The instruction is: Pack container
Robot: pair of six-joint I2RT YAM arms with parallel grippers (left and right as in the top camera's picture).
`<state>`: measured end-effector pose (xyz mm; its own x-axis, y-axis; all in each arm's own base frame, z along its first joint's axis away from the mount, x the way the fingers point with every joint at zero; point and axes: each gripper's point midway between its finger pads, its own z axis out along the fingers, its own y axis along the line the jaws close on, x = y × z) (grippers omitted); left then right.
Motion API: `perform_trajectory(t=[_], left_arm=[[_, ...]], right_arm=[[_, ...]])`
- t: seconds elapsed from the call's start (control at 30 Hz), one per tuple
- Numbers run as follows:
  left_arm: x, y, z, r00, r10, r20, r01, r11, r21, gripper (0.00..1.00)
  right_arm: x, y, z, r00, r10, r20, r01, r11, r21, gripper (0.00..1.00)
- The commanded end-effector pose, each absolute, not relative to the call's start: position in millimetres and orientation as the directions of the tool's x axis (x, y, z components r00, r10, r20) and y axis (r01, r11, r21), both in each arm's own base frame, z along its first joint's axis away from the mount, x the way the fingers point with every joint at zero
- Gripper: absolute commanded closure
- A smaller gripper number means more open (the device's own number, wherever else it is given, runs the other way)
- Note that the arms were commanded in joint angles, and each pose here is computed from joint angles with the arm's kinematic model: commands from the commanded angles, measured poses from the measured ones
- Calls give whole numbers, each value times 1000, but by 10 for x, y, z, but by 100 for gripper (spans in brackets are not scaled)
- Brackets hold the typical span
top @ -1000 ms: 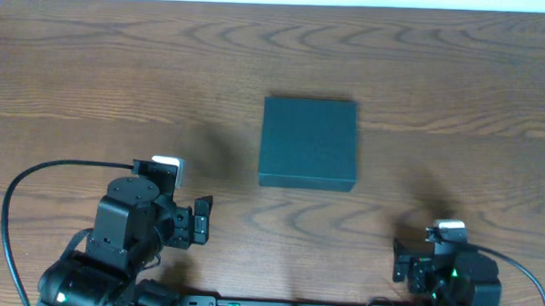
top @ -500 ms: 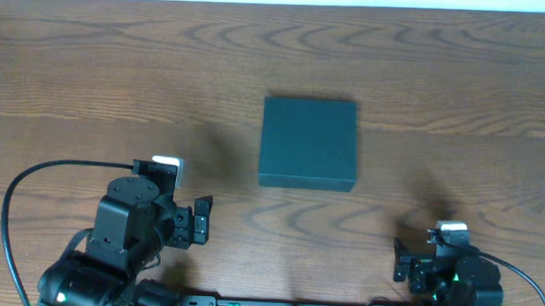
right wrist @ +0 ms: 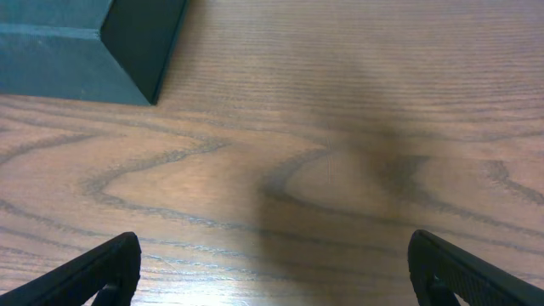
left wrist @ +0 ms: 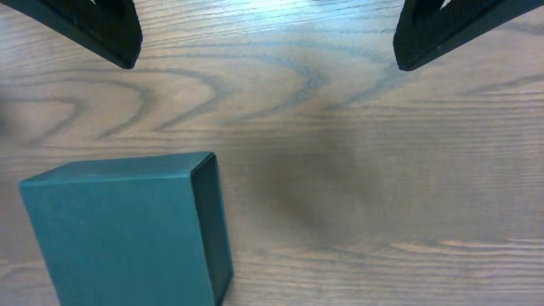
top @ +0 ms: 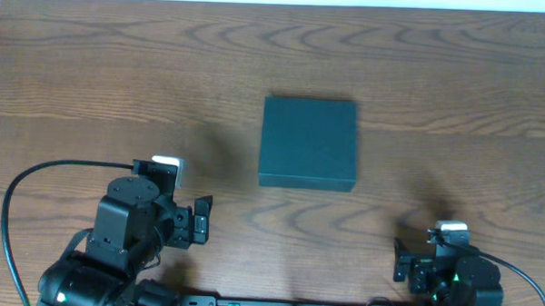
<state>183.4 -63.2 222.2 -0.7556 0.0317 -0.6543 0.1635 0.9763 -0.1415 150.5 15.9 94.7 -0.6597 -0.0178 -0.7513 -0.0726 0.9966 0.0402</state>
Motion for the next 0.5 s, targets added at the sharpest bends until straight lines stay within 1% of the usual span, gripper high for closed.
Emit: perform_trajectory(t=[0.0,0.1,0.17,0.33,0.47], left_arm=[[1802,-514,2197,-748,42,-662,136,987,-91,5],[1690,-435,2099,-733,68,-677,147,987,-61,4],[1599,-393,1959,-718,55,-694,141,988,-67,5],[1477,-291,1586,-693,-10,-721,89,991,-100,5],[1426,-256,1414,-675,-56,-735,59,990,-130,4]], right_arm=[[1495,140,931,-660,-24,-750,-70,997,29,1],[1495,139,930,-661,-24,-750,-69,997,29,1],[1495,140,931,-660,-24,-750,-70,997,29,1],[1495,140,931,-660,-24,-750,-70,997,29,1],[1495,140,931,-660,-24,-750,-70,997,29,1]])
